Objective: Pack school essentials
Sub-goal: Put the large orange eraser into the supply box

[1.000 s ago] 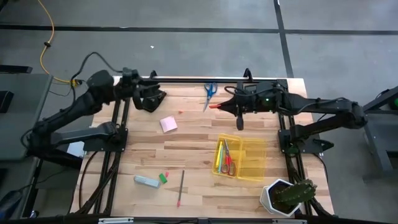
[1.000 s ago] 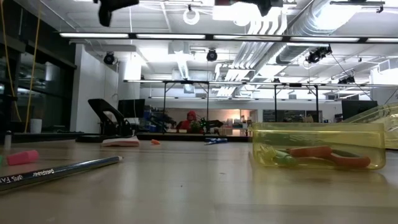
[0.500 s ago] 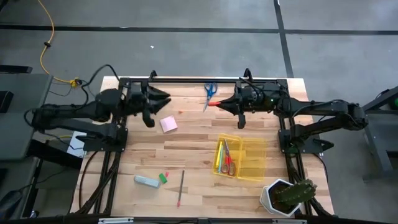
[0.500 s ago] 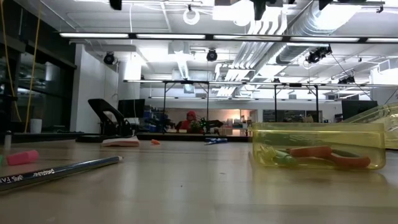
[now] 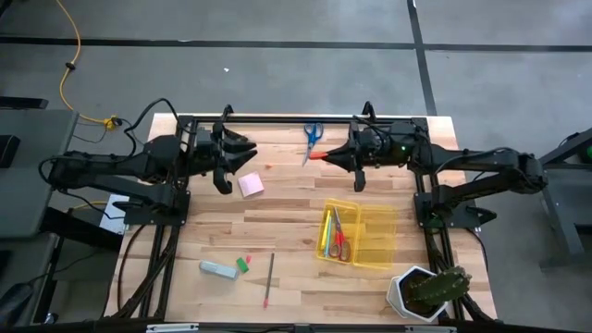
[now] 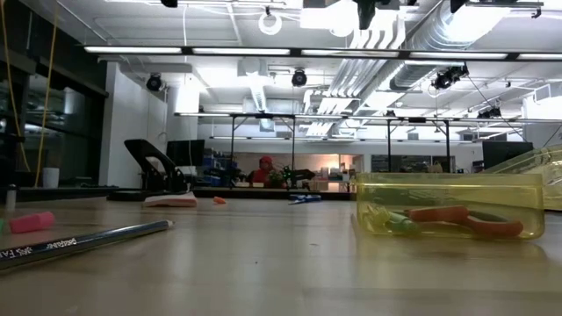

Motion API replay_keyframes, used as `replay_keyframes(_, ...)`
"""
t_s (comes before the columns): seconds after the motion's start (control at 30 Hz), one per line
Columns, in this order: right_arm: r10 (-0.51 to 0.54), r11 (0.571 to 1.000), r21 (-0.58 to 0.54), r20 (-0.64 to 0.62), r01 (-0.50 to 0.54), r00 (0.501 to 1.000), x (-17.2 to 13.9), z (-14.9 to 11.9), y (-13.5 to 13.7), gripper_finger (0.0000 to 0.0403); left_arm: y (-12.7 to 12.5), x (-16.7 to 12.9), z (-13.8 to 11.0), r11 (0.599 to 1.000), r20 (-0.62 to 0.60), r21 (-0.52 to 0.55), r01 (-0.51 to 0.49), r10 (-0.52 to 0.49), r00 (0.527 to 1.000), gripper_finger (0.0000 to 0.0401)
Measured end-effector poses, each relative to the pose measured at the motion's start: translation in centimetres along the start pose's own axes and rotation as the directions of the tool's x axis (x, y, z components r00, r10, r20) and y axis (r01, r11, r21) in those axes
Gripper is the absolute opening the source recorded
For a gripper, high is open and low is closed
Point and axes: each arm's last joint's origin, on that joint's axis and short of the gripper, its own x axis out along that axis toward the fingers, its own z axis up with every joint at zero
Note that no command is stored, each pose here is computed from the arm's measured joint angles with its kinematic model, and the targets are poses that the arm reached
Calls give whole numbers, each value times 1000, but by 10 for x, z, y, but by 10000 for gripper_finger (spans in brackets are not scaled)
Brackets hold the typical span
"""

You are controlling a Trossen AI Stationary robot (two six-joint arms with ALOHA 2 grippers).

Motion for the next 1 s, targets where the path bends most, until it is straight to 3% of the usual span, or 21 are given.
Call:
replay_keyframes(0.07, -2, 999, 43, -137, 8, 991, -1, 2, 2, 0, 0, 0, -1, 1000, -6, 1, -1, 1, 1000, 85)
replay_keyframes(0.13, 5, 998, 58, -336, 15, 942, -2, 1, 6, 0, 0, 0, -1, 1000, -6, 1, -1, 1, 1000, 86)
replay_keyframes(0.23, 43, 995, 98, -593, 19, 804, -7, -7, 13, 0, 0, 0, -1, 1000, -8, 7, -2, 2, 1000, 86)
replay_keyframes(0.33, 137, 977, 211, -749, 37, 649, -12, -23, 21, 0, 1, 0, -3, 1000, -25, 14, -17, 17, 1000, 86)
replay_keyframes(0.43, 234, 950, 304, -841, 70, 487, -14, -53, 27, 0, 1, 0, -5, 999, -44, 20, -26, 27, 999, 86)
replay_keyframes(0.5, 267, 943, 326, -866, 71, 422, -15, -71, 31, 0, 2, 0, -5, 999, -51, 22, -28, 30, 998, 86)
replay_keyframes(0.63, 280, 936, 336, -891, 103, 357, -10, -105, 33, 0, 2, 0, -5, 999, -52, 23, -34, 35, 998, 86)
replay_keyframes(0.73, 291, 932, 349, -886, 103, 362, -2, -119, 33, 0, 2, 0, -6, 999, -52, 21, -36, 37, 998, 86)
replay_keyframes(1.0, 316, 938, 340, -916, 61, 245, 13, -151, 39, 0, 2, 0, -5, 999, -51, 20, -36, 37, 998, 86)
